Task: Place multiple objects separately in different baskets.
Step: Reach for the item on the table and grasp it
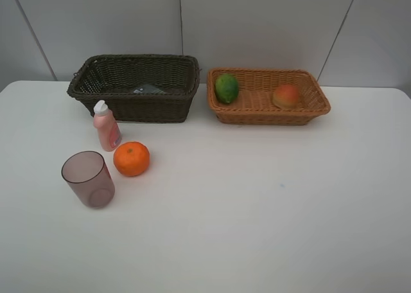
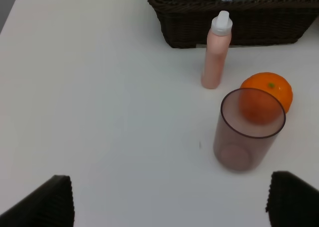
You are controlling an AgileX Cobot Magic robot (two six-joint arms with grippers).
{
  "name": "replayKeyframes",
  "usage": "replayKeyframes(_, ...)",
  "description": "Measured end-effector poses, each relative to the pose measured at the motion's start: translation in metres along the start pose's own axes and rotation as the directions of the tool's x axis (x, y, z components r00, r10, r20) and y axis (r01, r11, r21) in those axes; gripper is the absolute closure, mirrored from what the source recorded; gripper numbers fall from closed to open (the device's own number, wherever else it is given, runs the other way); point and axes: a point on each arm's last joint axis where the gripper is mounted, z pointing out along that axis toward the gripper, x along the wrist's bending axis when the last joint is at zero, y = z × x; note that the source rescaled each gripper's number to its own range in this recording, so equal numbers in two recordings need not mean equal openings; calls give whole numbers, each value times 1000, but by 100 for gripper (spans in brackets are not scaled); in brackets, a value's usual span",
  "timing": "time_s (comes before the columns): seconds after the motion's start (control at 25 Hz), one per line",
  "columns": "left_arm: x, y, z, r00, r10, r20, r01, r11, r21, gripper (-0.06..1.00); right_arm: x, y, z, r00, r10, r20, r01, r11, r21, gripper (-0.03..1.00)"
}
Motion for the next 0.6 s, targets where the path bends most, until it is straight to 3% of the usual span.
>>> replayKeyframes(0.6,0,0,0,1000,0,0,0,1000,0,-6,0,0,0,1000,1,0,-1,1000,0,9)
